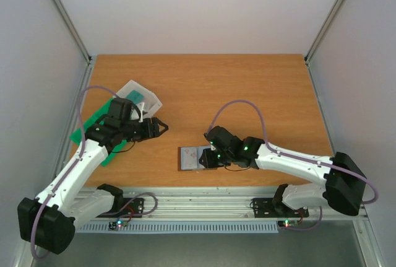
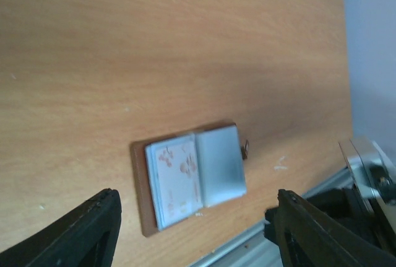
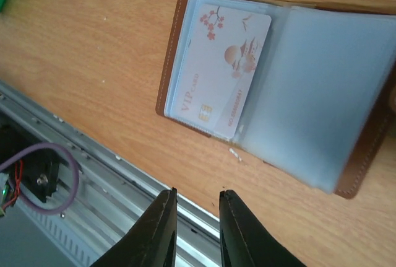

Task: Take the credit cards out of the card holder

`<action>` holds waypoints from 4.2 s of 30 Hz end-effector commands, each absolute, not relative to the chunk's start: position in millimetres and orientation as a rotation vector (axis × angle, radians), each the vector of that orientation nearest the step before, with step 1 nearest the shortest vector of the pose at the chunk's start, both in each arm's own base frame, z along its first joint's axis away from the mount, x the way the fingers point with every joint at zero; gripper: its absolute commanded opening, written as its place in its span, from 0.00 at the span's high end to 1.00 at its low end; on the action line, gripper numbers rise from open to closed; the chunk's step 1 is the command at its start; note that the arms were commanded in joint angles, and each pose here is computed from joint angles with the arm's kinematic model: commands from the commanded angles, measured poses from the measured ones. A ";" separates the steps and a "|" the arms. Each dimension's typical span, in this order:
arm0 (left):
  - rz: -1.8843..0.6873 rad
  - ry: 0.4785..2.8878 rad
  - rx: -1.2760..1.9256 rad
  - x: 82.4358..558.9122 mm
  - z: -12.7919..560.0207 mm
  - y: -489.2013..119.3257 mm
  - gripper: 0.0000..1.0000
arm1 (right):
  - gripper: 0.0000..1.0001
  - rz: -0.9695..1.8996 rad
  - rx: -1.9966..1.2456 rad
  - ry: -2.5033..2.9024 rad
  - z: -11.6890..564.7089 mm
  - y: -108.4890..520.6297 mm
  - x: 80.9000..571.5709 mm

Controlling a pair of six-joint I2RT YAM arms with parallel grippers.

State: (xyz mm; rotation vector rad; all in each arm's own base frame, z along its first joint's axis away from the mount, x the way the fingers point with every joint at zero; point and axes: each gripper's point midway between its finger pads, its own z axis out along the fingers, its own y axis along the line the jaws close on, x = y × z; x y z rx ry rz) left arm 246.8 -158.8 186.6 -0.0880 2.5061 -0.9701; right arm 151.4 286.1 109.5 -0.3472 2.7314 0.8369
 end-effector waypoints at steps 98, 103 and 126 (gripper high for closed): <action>-1.153 2.797 -0.075 205.2 2.2 -226.1 0.98 | 0.99 1.109 -0.046 2.830 21.4 306.1 198.0; -1.148 2.800 -0.075 205.2 1.2 -225.7 0.98 | 0.99 1.120 -0.026 2.823 24.2 300.5 199.1; -1.190 2.781 -0.089 206.3 5.4 -229.5 0.95 | 0.99 1.162 -0.025 2.796 36.5 286.0 193.3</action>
